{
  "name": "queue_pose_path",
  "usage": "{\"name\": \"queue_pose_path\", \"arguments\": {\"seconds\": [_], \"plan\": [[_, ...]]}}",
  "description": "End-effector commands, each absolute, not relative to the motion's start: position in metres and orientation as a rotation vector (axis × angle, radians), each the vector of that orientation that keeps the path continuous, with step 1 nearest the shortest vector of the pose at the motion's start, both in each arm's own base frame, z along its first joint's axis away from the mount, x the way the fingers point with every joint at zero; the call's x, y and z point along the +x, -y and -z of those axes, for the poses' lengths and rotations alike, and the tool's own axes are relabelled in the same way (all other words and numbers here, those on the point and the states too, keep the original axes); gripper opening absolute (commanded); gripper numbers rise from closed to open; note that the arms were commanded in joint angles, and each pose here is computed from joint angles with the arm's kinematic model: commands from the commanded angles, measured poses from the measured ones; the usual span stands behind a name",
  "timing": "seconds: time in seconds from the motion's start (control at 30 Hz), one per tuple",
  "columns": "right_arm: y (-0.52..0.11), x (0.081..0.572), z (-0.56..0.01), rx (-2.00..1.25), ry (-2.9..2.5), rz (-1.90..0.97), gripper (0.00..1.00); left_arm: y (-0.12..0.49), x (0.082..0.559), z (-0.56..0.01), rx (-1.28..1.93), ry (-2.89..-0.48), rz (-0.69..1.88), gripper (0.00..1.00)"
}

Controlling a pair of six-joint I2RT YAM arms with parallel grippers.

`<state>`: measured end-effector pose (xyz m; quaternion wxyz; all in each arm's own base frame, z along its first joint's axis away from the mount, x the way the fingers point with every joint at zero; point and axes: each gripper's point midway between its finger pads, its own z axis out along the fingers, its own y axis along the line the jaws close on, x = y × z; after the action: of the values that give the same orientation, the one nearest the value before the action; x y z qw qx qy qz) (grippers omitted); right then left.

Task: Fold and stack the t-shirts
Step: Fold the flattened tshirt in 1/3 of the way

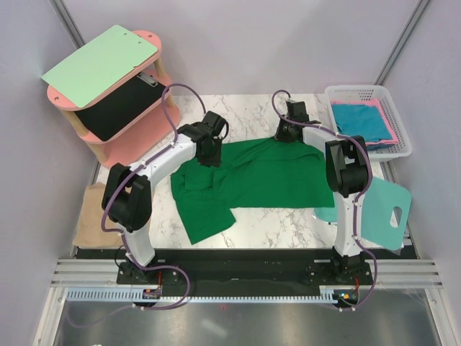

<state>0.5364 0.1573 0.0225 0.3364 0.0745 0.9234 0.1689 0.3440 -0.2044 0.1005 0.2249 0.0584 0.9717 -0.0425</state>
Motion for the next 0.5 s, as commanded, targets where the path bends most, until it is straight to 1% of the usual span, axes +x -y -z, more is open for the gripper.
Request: {"name": "queue_pose_path", "arguments": {"seconds": [0.0,0.27,0.47], "plan": [[-0.128,0.500,0.029,0.239,-2.593,-0.297,0.10,0.211,0.379,-0.095,0.192,-2.644,0.067,0.02],[-0.128,0.499,0.027,0.236,-2.592,-0.299,0.10,0.203,0.411,-0.073,0.138,-2.658,0.002,0.02],[-0.127,0.499,0.028,0.238,-2.593,-0.298,0.11,0.197,0.414,-0.066,0.128,-2.680,0.019,0.02]]}}
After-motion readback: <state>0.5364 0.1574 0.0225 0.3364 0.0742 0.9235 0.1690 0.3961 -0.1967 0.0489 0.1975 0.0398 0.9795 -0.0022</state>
